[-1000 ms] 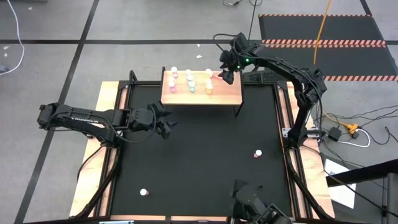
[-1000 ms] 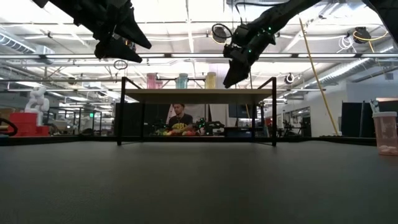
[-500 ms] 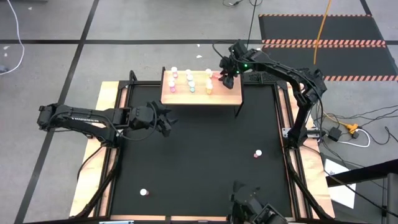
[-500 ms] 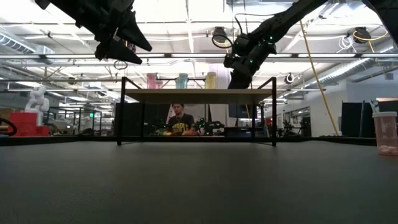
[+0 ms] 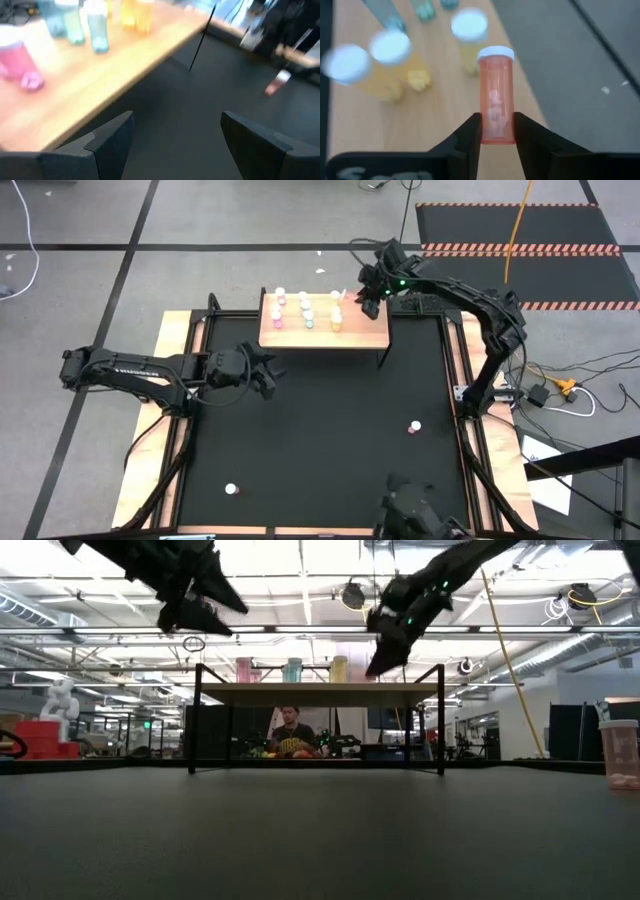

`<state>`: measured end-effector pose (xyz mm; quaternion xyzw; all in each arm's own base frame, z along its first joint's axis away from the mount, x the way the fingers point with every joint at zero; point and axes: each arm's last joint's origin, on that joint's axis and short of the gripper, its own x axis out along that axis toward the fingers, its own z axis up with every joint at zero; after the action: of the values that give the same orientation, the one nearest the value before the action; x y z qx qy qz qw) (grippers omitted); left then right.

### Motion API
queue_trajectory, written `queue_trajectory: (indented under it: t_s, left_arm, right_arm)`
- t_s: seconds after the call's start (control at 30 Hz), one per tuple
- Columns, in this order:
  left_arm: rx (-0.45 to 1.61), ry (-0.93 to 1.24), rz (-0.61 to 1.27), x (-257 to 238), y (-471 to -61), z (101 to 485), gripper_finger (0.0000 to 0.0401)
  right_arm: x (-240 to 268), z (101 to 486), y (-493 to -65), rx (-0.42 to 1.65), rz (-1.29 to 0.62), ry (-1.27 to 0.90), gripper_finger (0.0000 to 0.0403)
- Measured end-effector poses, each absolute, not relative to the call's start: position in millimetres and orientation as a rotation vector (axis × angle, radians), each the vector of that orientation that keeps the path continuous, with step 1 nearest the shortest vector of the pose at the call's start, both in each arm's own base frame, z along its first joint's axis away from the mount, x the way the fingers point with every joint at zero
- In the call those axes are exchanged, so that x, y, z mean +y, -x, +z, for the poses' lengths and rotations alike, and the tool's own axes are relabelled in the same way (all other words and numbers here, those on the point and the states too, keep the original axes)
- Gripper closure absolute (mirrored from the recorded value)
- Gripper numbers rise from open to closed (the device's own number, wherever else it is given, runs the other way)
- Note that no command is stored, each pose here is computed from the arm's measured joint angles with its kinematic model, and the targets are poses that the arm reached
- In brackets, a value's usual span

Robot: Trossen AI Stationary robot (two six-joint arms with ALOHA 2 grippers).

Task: Pick and place medicine bottles onto shelf by color
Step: Put the top left pink pill bottle on the shelf

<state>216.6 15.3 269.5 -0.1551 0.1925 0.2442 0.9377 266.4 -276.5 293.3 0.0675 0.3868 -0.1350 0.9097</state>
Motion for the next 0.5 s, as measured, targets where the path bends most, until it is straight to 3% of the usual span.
queue_trajectory:
  t_s: [0.17,0.33,0.5]
  left_arm:
    - [0.190,0.348,0.491,20.9,-224.4,287.1,0.0103]
    - [-0.008,0.284,0.444,27.4,-244.6,298.3,0.0103]
    - [-0.206,0.257,0.409,31.4,-268.0,301.7,0.0103]
  right_arm:
    - [-259.4,337.5,-244.7,0.689,-0.307,-0.099,0.0296]
    - [-227.5,383.8,-230.1,0.449,-0.101,-0.134,0.0313]
    - [-186.1,406.0,-234.0,0.231,0.066,-0.129,0.0311]
